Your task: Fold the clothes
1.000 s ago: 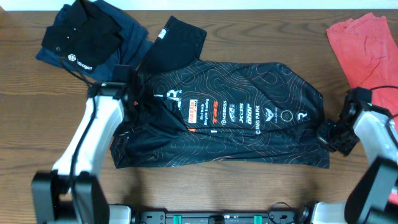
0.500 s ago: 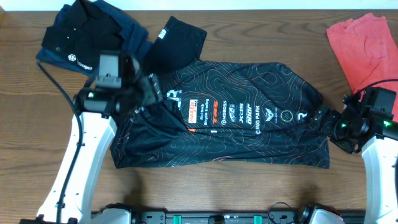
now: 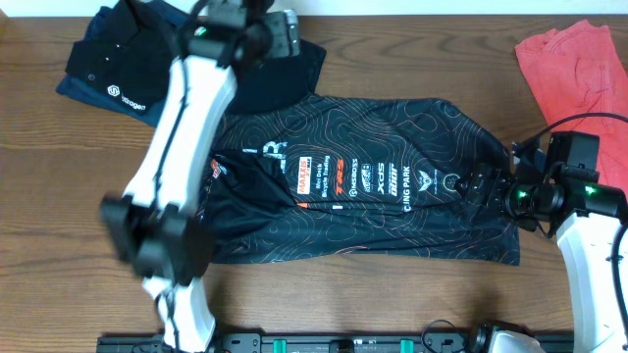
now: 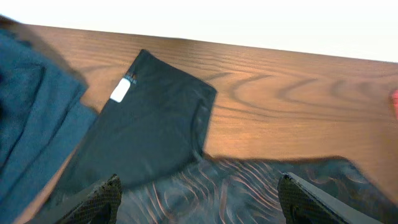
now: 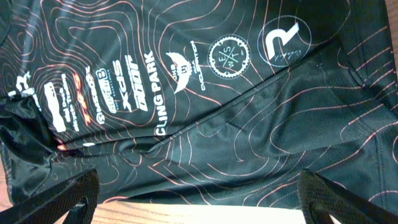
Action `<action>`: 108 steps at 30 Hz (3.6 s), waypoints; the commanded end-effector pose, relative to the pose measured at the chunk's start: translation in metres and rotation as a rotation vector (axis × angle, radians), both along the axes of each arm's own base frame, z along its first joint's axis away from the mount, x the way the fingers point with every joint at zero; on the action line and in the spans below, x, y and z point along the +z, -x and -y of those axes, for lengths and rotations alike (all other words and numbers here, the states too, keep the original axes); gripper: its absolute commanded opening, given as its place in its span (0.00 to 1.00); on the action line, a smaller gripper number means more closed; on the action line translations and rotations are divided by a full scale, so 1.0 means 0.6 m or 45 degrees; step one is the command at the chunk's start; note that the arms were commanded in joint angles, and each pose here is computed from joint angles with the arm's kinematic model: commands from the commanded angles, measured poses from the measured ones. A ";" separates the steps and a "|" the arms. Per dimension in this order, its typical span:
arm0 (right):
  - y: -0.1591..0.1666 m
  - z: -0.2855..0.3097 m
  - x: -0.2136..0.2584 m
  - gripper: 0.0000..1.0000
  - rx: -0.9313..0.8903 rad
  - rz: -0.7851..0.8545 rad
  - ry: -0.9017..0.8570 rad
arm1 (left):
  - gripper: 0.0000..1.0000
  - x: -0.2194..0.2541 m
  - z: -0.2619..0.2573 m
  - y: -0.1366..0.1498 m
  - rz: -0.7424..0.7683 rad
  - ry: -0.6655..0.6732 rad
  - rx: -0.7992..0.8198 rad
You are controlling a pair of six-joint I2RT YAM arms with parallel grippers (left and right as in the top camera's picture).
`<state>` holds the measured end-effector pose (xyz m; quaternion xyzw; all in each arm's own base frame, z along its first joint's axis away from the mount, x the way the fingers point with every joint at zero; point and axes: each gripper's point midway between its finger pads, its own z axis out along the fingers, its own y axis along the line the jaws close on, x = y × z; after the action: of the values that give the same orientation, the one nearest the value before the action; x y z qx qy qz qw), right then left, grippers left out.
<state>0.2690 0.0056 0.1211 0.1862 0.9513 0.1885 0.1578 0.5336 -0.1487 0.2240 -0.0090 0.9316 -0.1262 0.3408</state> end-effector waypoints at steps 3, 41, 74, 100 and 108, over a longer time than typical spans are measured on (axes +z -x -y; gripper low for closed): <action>0.004 -0.009 0.009 0.99 0.029 0.001 -0.006 | 0.82 -0.094 0.023 -0.065 -0.010 -0.111 -0.085; 0.029 0.017 -0.008 0.96 -0.009 -0.102 0.115 | 0.81 -0.325 0.088 -0.149 0.095 -0.370 -0.178; -0.015 0.055 0.002 0.84 -0.121 0.021 0.240 | 0.25 -0.367 0.057 -0.151 0.019 -0.304 -0.057; -0.254 0.146 -0.091 0.79 -0.164 0.199 0.404 | 0.13 -0.391 0.047 -0.123 -0.092 -0.338 -0.071; -0.301 0.153 -0.117 0.79 -0.119 0.185 0.392 | 0.13 -0.396 0.045 -0.116 -0.118 -0.345 -0.074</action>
<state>0.4445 -0.0845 0.0594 0.2085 0.9393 0.0463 0.2684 0.6117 -0.1835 0.0062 0.0639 0.9457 -0.0199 0.3181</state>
